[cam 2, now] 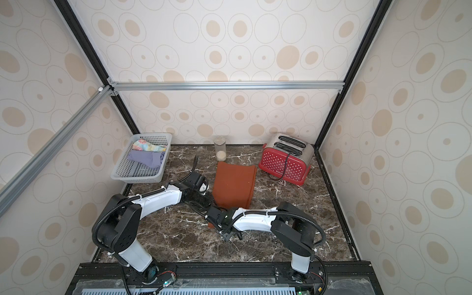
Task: Roll up the skirts
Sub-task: Roll the skirt at the center of the board.
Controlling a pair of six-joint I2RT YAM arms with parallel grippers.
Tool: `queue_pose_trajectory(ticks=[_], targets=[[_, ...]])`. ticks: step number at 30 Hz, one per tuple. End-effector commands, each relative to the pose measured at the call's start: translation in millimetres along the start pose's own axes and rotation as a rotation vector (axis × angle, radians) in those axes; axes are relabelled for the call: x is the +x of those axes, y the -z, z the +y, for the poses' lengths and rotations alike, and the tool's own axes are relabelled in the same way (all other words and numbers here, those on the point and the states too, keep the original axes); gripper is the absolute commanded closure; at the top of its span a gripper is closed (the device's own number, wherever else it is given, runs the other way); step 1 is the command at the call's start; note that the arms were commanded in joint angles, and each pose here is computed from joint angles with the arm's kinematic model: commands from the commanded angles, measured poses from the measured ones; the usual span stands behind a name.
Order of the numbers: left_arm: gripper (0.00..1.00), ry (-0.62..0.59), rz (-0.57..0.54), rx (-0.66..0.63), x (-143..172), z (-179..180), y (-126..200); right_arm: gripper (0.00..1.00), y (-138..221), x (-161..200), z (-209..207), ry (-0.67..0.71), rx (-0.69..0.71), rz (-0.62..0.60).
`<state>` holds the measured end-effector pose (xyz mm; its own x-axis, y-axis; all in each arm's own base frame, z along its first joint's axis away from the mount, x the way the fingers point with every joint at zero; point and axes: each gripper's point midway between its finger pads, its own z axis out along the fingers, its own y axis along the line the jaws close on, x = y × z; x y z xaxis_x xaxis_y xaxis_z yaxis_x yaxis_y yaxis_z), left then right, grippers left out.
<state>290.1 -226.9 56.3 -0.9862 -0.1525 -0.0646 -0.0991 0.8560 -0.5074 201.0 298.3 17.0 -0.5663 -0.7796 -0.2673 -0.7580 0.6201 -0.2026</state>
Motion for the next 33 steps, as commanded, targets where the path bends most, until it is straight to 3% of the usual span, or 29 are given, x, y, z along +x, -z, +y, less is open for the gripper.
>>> queue_pose_trajectory(ticks=[1, 5, 8, 17, 22, 29, 33], targets=[[0.41, 0.090, -0.089, -0.012, -24.8, 15.3, 29.5, 1.00, -24.4, 40.0, 8.3, -0.083, -0.088, 0.151], [0.16, 0.172, -0.233, -0.047, -47.3, 41.7, 73.3, 1.00, -7.3, 19.8, 27.1, -0.229, -0.262, 0.147], [0.02, 0.175, -0.291, -0.064, -44.7, 49.7, 90.3, 1.00, 11.5, -9.3, 42.6, -0.387, -0.429, 0.123], [0.01, 0.330, -0.246, 0.116, 5.5, 52.3, 64.0, 1.00, 31.5, -70.8, 43.9, -0.715, -0.736, 0.103], [0.01, 0.431, -0.278, 0.167, 25.4, 51.6, 53.7, 1.00, 29.6, -82.6, 45.7, -0.736, -0.774, 0.105], [0.01, 0.548, -0.274, 0.220, 25.5, 56.6, 29.1, 1.00, 33.9, -81.9, 45.6, -0.745, -0.784, 0.085], [0.14, 0.604, -0.299, 0.187, 22.3, 67.8, 22.6, 1.00, 37.0, -79.6, 46.4, -0.751, -0.801, 0.079]])
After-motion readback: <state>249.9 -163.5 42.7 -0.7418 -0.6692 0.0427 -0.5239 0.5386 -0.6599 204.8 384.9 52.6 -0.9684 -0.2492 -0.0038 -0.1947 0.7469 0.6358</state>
